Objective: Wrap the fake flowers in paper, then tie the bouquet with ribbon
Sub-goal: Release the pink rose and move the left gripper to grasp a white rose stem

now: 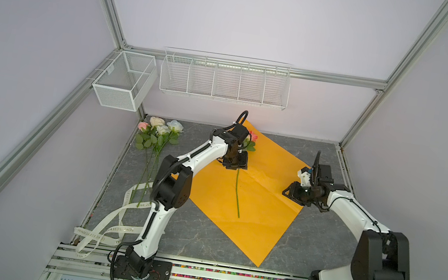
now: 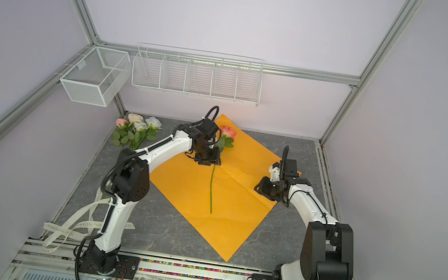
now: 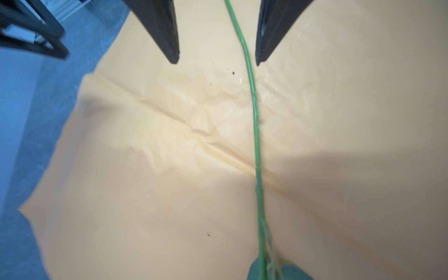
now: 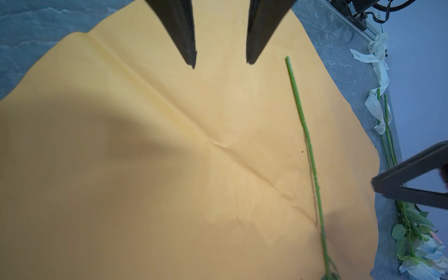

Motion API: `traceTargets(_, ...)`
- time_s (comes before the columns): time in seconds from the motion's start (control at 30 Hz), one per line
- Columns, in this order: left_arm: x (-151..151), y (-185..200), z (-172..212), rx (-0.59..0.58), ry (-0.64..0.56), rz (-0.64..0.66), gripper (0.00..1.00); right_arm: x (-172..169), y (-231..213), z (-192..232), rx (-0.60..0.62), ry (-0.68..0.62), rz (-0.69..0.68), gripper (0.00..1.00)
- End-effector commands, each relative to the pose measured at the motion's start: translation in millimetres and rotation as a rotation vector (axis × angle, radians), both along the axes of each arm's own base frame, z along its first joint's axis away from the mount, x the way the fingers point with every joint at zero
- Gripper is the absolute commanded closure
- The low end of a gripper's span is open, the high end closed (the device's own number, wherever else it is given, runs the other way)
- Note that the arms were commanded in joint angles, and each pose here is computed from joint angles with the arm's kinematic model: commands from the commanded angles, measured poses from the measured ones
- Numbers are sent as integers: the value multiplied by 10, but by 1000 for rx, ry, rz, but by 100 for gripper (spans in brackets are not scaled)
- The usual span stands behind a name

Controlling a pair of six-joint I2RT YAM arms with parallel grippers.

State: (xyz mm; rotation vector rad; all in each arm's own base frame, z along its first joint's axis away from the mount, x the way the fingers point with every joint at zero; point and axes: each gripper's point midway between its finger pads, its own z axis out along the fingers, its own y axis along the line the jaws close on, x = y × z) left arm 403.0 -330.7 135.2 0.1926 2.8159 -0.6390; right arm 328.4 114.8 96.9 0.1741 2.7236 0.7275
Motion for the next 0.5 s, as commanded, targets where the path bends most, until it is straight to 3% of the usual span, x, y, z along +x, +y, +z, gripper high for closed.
traceTargets(0.0,62,440,167,-9,-50,43,48,13,202,166,39,-52,69,60)
traceTargets(0.1,-20,521,99,-106,8,8,51,61,313,153,34,-47,91,60)
traceTargets(0.23,6,1045,25,95,-26,83,51,50,613,171,31,-56,159,60)
traceTargets(0.37,121,1939,-174,247,30,214,53,31,837,201,38,-75,195,59)
traceTargets(0.47,182,2571,-300,287,74,304,55,-8,1028,222,39,-94,251,57)
